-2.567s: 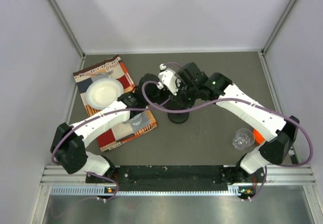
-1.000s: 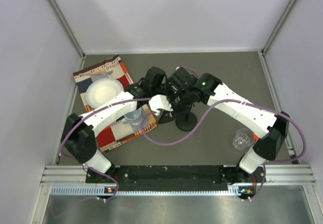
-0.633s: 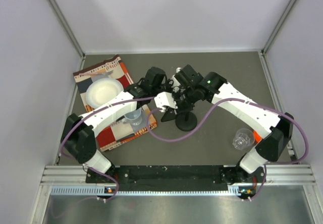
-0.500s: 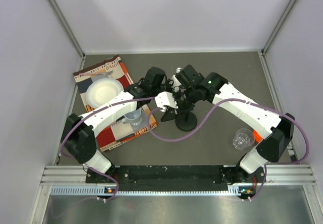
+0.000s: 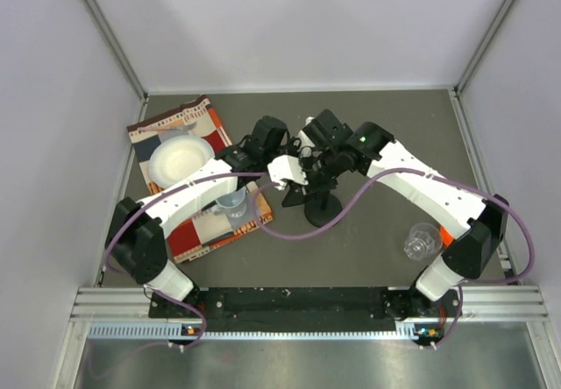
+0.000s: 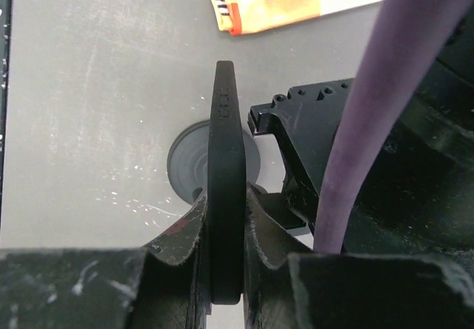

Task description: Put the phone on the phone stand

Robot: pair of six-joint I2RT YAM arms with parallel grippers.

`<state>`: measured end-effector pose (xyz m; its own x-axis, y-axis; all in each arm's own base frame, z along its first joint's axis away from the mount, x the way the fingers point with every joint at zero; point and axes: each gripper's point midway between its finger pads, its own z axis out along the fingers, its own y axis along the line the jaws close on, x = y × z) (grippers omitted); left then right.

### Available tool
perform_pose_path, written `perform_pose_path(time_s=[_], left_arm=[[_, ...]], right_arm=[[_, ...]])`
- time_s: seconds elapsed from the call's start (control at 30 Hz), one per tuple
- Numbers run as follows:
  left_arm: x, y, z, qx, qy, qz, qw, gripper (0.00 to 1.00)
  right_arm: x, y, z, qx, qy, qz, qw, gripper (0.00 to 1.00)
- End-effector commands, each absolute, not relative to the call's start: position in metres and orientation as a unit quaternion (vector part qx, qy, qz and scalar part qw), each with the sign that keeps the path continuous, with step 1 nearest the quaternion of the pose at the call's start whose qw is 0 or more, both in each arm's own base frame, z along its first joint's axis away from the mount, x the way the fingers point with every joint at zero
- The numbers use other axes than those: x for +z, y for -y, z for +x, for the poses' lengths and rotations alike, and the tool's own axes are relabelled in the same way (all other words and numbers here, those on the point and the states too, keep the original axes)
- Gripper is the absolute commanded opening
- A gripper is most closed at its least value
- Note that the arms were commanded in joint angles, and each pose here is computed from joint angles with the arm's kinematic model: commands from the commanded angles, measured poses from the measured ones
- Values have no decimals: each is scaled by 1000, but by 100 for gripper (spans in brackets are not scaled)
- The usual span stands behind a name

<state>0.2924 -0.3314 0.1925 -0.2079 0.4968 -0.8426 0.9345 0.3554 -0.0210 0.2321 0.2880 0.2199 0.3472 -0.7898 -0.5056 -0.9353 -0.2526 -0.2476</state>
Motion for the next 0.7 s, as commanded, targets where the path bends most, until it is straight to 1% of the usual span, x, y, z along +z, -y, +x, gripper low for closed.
perform_pose_path(time_s=[0.0, 0.23, 0.27, 0.3, 0.37, 0.47, 0.5, 0.53, 0.57, 0.6, 0.67], left_arm=[[209, 320, 300, -224, -734, 488, 416, 0], [224, 302, 316, -181, -768, 420, 449, 0], [226, 293, 324, -158, -784, 388, 459, 0], [232, 288, 328, -151, -789, 364, 470, 0], [233, 276, 336, -133, -813, 297, 483, 0], [232, 274, 335, -154, -823, 233, 495, 0], [229, 268, 337, -145, -826, 212, 502, 0], [229, 263, 338, -141, -830, 192, 504, 0], [228, 257, 339, -129, -832, 178, 509, 0], [230, 241, 344, -97, -833, 148, 524, 0], [234, 225, 346, -72, -832, 116, 538, 0]], right_arm=[[223, -265, 246, 67, -610, -745, 262, 0], [210, -246, 233, 47, -692, -686, 221, 0], [215, -245, 232, 47, -709, -668, 218, 0], [208, -241, 224, 49, -729, -658, 185, 0], [201, -244, 204, 52, -752, -638, 158, 0], [181, -237, 178, 59, -790, -600, 109, 0], [177, -234, 174, 59, -799, -589, 109, 0], [181, -228, 177, 55, -813, -563, 134, 0], [168, -216, 173, 47, -823, -555, 116, 0], [165, -208, 171, 45, -829, -546, 112, 0], [156, -186, 173, 20, -848, -519, 103, 0]])
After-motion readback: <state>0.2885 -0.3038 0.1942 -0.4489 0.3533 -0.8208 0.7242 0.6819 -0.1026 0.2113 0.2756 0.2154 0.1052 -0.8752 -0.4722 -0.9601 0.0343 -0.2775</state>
